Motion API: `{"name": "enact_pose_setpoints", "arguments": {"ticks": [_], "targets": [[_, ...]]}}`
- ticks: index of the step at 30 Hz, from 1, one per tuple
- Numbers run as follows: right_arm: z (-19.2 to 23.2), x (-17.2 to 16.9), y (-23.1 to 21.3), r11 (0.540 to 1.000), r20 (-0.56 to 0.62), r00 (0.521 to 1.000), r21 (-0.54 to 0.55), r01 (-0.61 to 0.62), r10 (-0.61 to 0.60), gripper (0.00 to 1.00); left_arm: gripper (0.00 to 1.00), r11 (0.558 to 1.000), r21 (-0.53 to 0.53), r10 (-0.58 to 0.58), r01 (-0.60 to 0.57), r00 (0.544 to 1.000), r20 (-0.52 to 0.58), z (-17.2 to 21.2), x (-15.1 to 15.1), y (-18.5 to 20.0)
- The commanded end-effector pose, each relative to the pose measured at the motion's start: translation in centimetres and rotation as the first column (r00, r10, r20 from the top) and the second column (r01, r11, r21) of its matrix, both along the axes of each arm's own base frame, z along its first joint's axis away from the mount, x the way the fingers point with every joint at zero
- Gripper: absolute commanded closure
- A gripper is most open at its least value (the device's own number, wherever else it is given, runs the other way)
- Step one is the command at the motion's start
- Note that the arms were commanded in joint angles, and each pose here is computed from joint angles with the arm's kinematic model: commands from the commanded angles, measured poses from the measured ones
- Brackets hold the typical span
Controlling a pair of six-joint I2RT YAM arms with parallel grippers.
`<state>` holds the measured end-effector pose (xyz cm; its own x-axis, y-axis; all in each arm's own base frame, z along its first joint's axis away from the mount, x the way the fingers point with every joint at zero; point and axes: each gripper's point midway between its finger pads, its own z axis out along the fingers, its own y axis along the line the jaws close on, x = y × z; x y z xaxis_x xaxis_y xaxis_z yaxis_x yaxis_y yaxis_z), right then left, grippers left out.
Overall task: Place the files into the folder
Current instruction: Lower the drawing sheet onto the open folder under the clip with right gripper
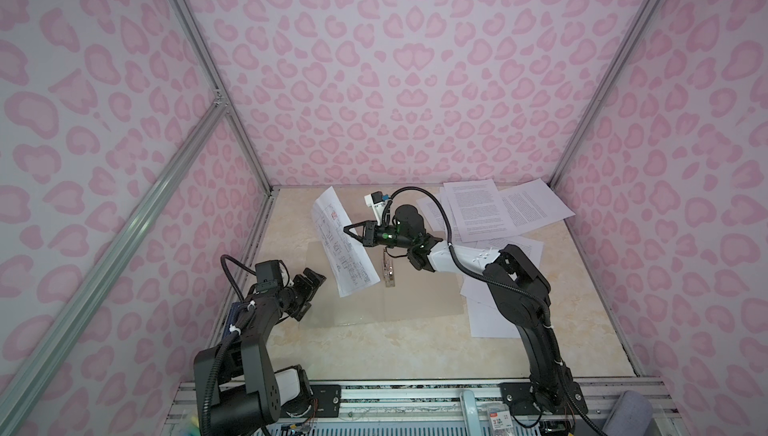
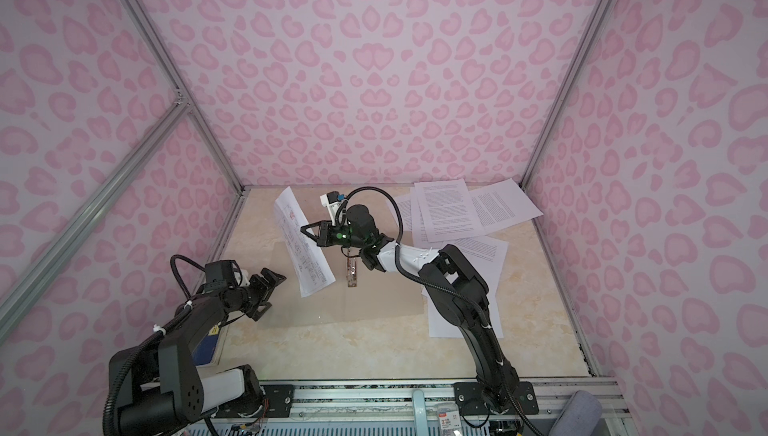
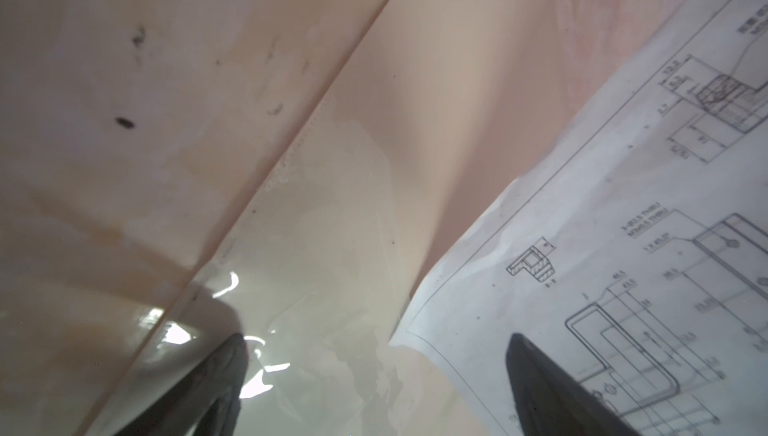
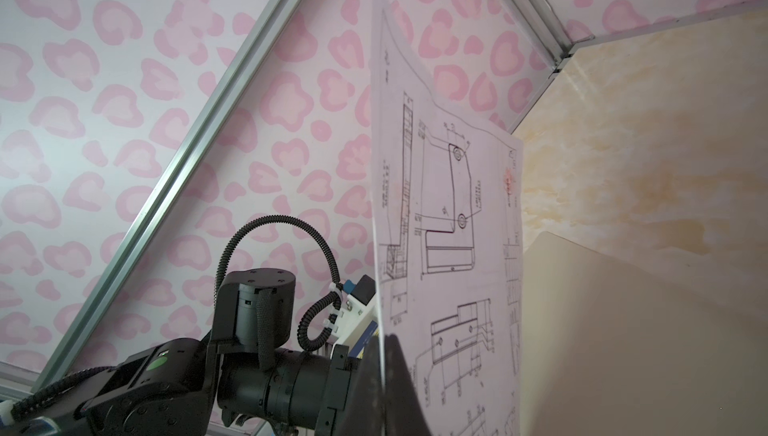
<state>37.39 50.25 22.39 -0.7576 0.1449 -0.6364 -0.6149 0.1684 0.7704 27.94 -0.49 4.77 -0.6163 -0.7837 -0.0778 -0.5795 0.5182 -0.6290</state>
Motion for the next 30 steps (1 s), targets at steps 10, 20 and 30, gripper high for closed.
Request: {"name": "enact_pose_setpoints", "arguments": {"ticks": [10, 20, 30], "targets": [[-6.2, 1.0, -2.6, 0.993, -0.065, 0.996, -0.107, 0.057, -0.064, 1.00, 0.02, 1.000, -0.015, -0.007, 0.007, 0.999, 0.039, 1.0, 0.5, -0.3], [-9.8, 0.5, -4.0, 0.923, 0.003, 0.988, -0.356, 0.146, -0.155, 1.00, 0.02, 1.000, -0.006, 0.003, -0.003, 1.000, 0.018, 0.6, 0.1, -0.1], [-12.9, 0.0, -4.2, 0.882, -0.044, 0.961, -0.410, 0.231, -0.272, 1.00, 0.02, 1.000, 0.020, -0.013, 0.012, 0.998, 0.055, 2.5, 0.6, 0.1]]}}
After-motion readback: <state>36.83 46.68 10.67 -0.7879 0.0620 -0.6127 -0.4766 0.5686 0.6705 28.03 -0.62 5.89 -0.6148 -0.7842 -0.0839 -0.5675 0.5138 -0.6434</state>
